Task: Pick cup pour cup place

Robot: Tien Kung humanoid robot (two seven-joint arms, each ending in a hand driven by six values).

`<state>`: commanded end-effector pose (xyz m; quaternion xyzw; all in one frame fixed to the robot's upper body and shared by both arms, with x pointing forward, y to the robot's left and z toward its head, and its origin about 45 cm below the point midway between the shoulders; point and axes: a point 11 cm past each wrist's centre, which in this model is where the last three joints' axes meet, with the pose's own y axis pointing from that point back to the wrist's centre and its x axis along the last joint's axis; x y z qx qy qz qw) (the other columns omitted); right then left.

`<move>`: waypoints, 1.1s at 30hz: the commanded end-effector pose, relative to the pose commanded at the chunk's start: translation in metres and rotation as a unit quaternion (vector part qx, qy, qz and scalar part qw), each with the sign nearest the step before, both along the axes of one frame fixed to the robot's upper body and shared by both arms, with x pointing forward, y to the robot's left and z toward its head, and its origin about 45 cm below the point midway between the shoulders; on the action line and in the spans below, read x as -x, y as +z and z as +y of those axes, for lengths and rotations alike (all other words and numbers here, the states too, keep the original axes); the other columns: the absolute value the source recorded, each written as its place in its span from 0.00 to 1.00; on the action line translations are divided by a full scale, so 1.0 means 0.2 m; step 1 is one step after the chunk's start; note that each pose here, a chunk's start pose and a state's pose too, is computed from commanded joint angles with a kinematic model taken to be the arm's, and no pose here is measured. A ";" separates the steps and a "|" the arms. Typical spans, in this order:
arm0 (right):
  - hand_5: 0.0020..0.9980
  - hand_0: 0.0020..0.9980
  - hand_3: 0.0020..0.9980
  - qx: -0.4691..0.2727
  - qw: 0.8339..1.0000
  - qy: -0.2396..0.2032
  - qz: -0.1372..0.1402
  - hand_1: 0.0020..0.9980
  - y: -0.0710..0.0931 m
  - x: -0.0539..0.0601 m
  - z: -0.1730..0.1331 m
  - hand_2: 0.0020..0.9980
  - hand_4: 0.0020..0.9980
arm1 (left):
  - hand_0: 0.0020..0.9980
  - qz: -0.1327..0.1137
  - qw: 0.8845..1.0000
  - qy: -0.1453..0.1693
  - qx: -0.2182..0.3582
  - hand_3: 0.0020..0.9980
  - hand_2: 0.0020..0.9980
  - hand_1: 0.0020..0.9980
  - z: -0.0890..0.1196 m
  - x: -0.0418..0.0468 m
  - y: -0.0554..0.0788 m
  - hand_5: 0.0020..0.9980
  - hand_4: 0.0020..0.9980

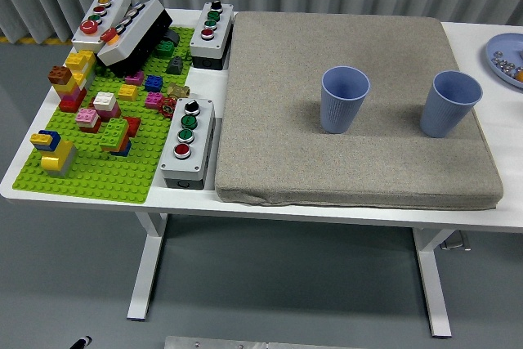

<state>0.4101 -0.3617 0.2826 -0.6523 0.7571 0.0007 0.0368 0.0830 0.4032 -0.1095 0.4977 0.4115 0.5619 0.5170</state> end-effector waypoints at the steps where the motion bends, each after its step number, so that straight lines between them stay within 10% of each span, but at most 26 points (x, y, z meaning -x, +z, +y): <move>1: 0.65 0.93 0.87 0.005 1.000 0.002 0.001 0.85 0.00 0.00 0.00 0.90 0.80 | 0.84 0.000 1.000 0.000 0.000 0.78 0.87 0.81 0.00 0.000 0.00 1.00 0.62; 3: 0.48 0.93 0.94 0.013 1.000 0.005 0.002 0.88 0.00 0.00 0.00 0.95 0.86 | 0.84 0.000 1.000 0.000 0.000 0.78 0.87 0.81 0.00 0.000 0.00 1.00 0.62; 8: 0.48 0.93 0.94 0.034 0.999 0.015 0.011 0.88 -0.01 0.00 0.00 0.95 0.86 | 0.84 0.000 1.000 -0.001 0.000 0.78 0.87 0.81 0.00 0.000 0.00 1.00 0.62; 9: 0.29 0.95 1.00 0.040 0.999 0.018 0.014 0.92 -0.01 0.00 0.00 1.00 0.91 | 0.84 0.001 1.000 -0.001 0.000 0.78 0.87 0.81 0.00 0.001 0.00 1.00 0.62; 15: 0.19 0.92 1.00 0.064 0.997 0.027 0.030 0.93 -0.04 0.02 -0.02 1.00 0.91 | 0.84 0.001 1.000 -0.003 0.000 0.78 0.87 0.81 0.00 0.002 0.00 1.00 0.62; 33: 0.17 0.93 1.00 0.064 0.989 0.062 0.116 0.94 -0.37 0.16 0.01 1.00 0.89 | 0.84 0.004 1.000 -0.008 0.001 0.78 0.87 0.81 -0.01 0.009 0.00 1.00 0.62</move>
